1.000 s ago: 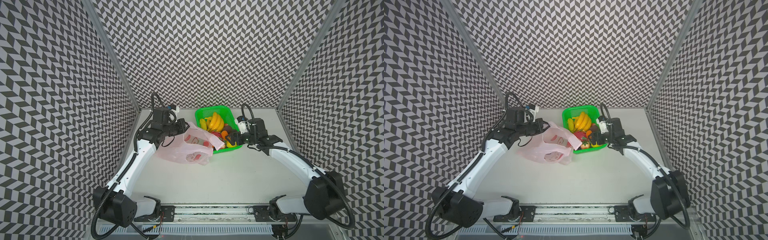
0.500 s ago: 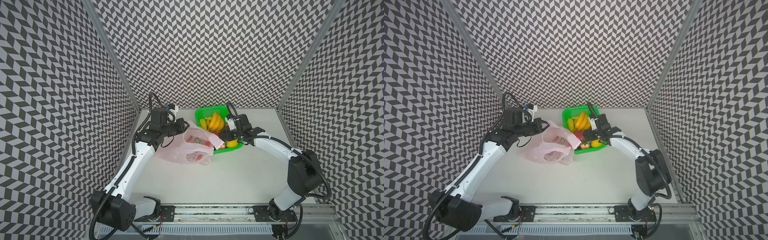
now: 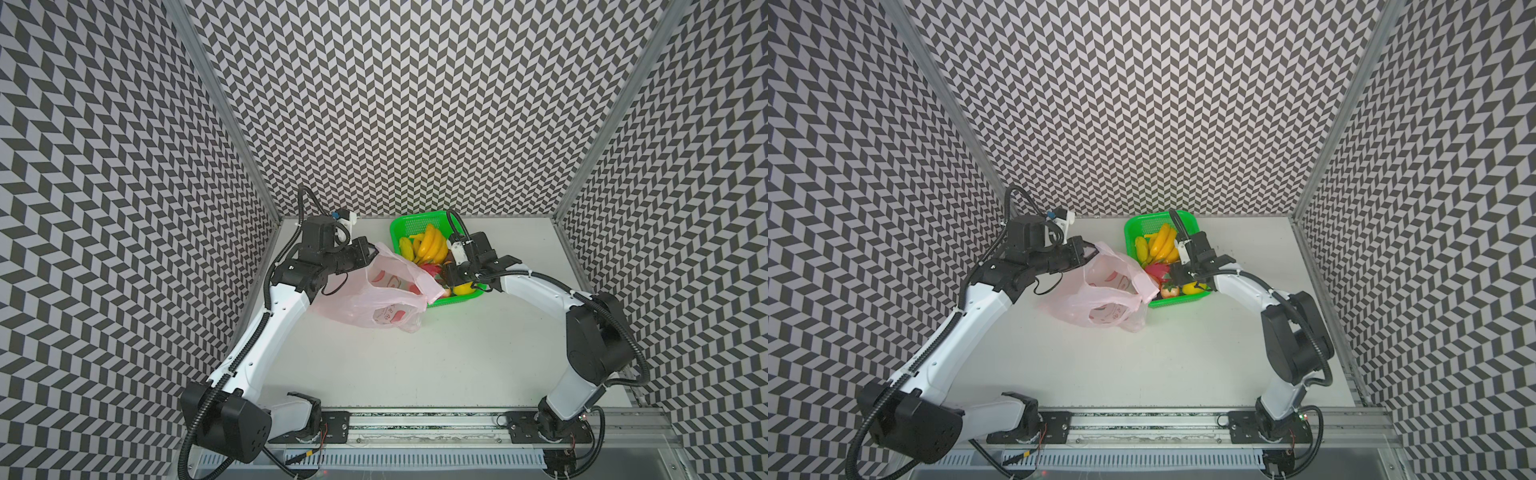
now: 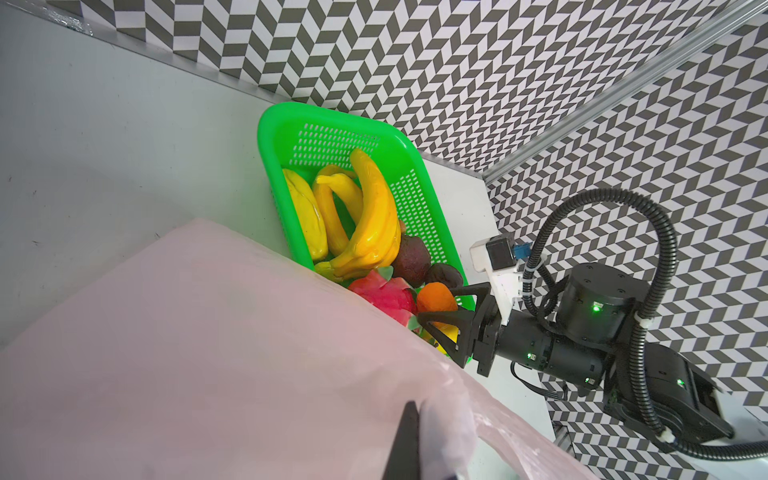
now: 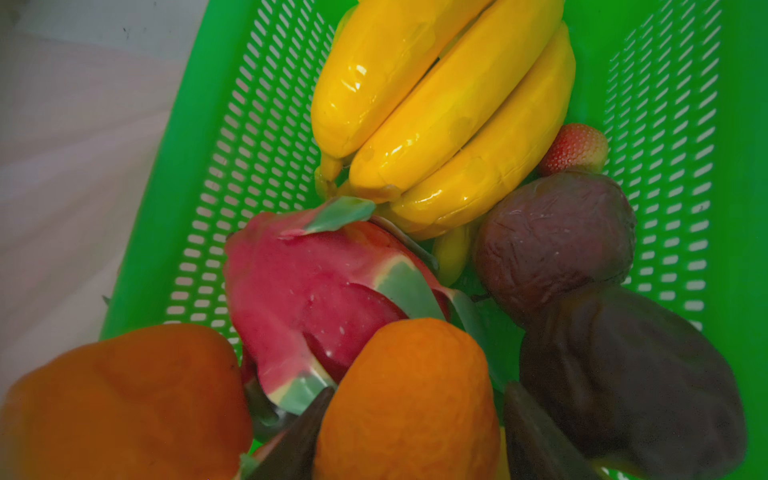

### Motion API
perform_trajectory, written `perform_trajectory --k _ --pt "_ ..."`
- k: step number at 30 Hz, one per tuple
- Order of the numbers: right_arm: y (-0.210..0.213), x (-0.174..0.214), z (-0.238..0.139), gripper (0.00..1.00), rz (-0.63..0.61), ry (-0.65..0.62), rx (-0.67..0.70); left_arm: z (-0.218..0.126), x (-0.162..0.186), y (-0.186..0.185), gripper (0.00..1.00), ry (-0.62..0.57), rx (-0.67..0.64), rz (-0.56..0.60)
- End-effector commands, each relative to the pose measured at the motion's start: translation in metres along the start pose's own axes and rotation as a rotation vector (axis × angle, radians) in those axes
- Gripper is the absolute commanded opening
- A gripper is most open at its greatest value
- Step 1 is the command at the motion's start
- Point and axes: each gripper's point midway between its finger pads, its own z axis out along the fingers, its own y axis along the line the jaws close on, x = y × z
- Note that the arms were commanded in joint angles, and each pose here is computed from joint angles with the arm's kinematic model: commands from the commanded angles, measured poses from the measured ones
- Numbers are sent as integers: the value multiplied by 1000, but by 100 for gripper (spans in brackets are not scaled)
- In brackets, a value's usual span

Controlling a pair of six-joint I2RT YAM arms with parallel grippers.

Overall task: Place the fake fruits into the plastic bag and tie a complex knot
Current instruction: 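Grasp an orange from the green basket with the right gripper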

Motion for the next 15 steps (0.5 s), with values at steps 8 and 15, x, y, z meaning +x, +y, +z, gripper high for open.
perform_trajectory --k 8,15 --pt "6 -22 -27 29 -27 -105 -4 -7 -4 -2 0 -30 1 15" --pt "15 -27 -70 23 -29 -183 -43 -7 -4 -2 0 -27 -4 17"
